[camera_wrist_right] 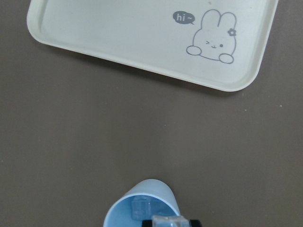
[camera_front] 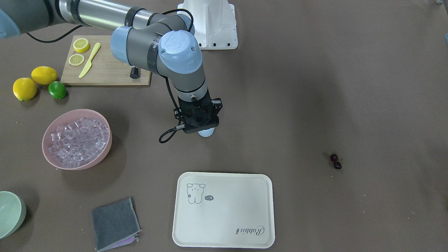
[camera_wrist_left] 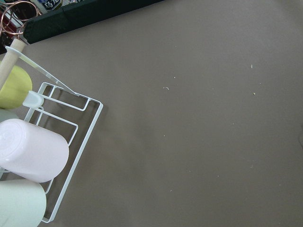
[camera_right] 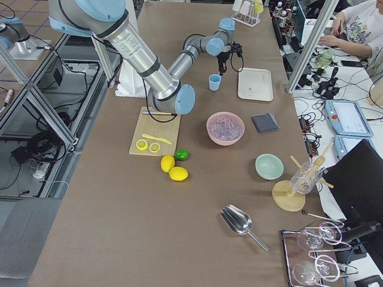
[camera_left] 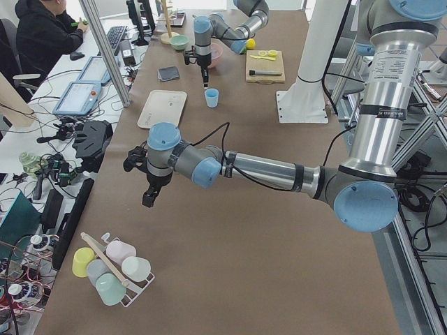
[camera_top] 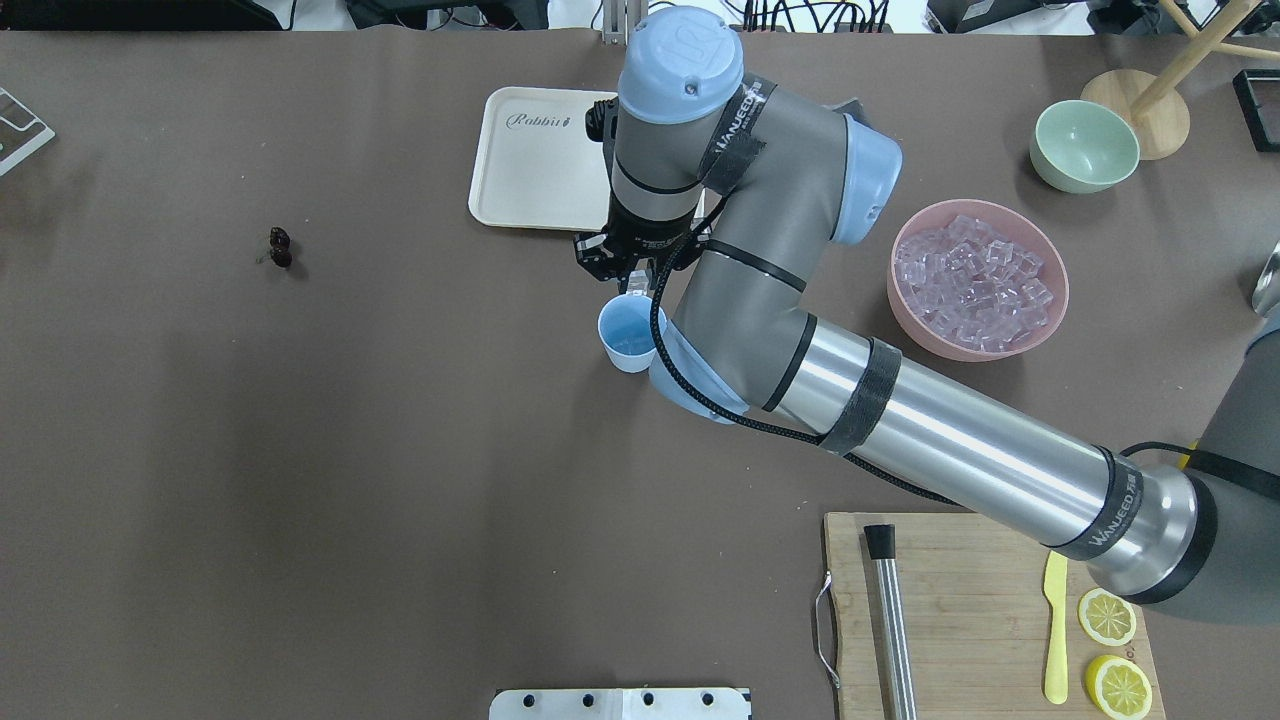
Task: Put ice and cherries in cup
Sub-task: 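Carry the third ice cube with the right gripper over the cup, then release the ice cube into the cup and withdraw the right arm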
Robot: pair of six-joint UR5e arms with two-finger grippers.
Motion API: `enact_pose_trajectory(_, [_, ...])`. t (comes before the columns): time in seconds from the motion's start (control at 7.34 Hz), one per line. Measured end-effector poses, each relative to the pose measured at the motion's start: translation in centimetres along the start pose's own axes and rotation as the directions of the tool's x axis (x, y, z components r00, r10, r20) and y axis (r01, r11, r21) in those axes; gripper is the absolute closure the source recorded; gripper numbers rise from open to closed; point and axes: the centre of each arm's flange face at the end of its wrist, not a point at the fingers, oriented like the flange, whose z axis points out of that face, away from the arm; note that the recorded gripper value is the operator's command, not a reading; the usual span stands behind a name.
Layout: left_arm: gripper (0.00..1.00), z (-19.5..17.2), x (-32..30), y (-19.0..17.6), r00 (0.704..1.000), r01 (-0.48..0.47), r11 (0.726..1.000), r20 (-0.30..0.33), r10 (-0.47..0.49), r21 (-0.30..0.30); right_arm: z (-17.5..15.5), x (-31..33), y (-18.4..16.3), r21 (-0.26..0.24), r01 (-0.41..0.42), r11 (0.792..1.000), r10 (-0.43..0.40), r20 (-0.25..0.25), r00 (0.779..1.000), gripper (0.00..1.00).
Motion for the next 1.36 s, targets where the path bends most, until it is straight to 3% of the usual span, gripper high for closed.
enact_pose_trajectory(0.27, [0.02,0.1,-0.1,0.0,1.0,0.004,1.0,0.0,-0.004,-0.002,0.5,-0.6,0.5,0.007,0.008,1.0,-0.008,-0.008,1.0,0.36])
enact_pose_trajectory(0.41, [0.02,0.1,-0.1,0.0,1.0,0.003,1.0,-0.001,-0.003,-0.001,0.6,-0.6,0.6,0.01,0.012,1.0,-0.012,-0.01,1.0,0.26])
enact_pose_trajectory(0.95, [0.02,0.7,1.1,-0.6,0.999,-0.03,1.0,-0.011,0.03,0.005,-0.2,0.4,0.5,0.038,0.016,0.999,-0.015,-0.017,1.0,0.25])
enact_pose_trajectory(1.09, [0.02,1.6,1.7,-0.8,0.999,-0.045,0.999,-0.018,0.044,-0.002,-2.0,2.8,-0.4,0.058,-0.004,0.998,0.004,-0.009,1.0,0.25])
enact_pose_trajectory(1.36, [0.02,3.5,4.6,-3.0,0.998,-0.052,0.998,-0.044,0.05,-0.026,-5.8,14.7,-2.8,0.057,-0.021,0.998,0.021,0.001,1.0,0.25])
